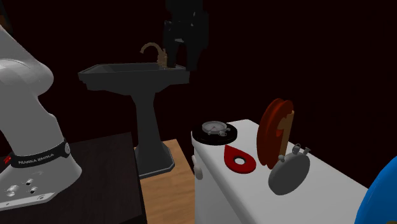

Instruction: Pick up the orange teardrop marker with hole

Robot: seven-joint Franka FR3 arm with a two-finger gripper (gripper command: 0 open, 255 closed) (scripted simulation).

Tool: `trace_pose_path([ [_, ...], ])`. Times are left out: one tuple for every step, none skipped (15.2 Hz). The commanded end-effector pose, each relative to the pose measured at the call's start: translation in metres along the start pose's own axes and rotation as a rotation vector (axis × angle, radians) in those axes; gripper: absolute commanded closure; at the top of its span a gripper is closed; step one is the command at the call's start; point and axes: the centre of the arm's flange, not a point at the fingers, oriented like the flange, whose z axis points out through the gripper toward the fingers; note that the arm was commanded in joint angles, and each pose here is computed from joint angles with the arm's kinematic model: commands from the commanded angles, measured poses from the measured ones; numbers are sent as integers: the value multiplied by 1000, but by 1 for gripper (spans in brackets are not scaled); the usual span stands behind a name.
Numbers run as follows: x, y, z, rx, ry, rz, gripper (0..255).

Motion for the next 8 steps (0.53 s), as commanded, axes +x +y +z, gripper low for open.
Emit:
trace_pose_path([
  [9, 24, 4, -2, 5, -18, 0],
  [15, 36, 5, -2, 7, -25, 0],
  [20, 48, 7, -2, 10, -33, 0],
  [25, 60, 8, -2, 12, -41, 0],
  [30, 71, 10, -3, 14, -49, 0],
  [36, 83, 11, -3, 17, -57, 0],
  [42, 95, 13, -3, 19, -65, 0],
  [47, 106, 15, -3, 21, -72, 0],
])
